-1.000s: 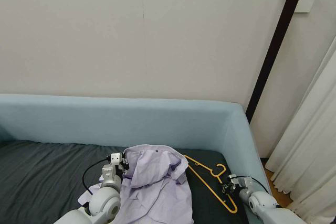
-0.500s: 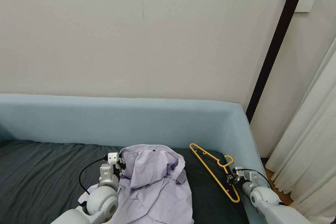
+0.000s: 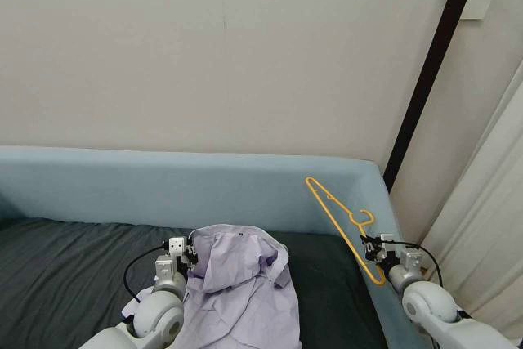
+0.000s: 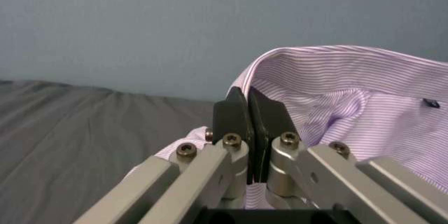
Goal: Pick up the clothes from the sofa and hang them on the clothes hanger.
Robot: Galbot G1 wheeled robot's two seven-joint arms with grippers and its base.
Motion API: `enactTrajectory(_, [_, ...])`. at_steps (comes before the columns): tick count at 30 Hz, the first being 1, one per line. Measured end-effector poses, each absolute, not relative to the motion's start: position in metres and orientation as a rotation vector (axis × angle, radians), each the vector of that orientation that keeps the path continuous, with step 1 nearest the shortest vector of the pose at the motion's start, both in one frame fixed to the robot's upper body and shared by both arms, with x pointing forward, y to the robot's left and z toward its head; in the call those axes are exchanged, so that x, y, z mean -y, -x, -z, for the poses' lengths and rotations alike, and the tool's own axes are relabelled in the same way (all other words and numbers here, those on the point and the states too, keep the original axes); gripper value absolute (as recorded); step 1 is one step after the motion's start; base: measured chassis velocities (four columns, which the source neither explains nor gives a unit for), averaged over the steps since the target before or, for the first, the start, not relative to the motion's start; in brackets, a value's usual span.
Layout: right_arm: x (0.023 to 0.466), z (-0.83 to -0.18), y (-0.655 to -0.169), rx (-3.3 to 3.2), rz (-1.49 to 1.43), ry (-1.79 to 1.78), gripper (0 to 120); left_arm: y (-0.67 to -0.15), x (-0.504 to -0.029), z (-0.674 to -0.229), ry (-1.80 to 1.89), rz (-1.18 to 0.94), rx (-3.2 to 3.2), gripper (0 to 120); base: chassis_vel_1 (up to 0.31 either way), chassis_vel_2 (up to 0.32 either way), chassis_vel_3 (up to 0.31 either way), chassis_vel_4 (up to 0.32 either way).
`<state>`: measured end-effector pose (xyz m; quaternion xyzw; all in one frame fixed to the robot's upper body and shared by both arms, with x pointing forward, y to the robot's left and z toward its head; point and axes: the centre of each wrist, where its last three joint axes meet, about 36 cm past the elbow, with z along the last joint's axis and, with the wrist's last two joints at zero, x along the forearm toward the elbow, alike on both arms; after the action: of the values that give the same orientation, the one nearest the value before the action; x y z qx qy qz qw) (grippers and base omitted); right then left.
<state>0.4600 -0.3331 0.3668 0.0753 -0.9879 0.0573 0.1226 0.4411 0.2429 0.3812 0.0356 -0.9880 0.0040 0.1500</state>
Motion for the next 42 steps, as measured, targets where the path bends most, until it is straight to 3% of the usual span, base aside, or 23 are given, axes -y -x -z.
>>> enactTrajectory(13, [0.323, -0.35, -0.424, 3.096, -1.093, -0.436, 6, -0.436, -0.251, -0.406, -0.078, -0.021, 2.858, 0, 0.0, 0.0, 0.0, 0.0])
enactTrajectory(25, [0.323, -0.323, -0.418, 3.034, -1.688, -0.749, 6, -0.425, -0.237, -0.421, -0.016, -0.052, 2.841, 0, 0.0, 0.0, 0.0, 0.0])
enactTrajectory(30, [0.306, -0.312, -0.411, 2.992, -1.792, -0.925, 6, -0.421, -0.235, -0.429, 0.017, -0.041, 2.844, 0, 0.0, 0.0, 0.0, 0.0])
enactTrajectory(42, [0.25, -0.278, -0.412, 2.981, -1.71, -1.021, 6, -0.414, -0.235, -0.438, 0.038, -0.041, 2.841, 0, 0.0, 0.0, 0.0, 0.0])
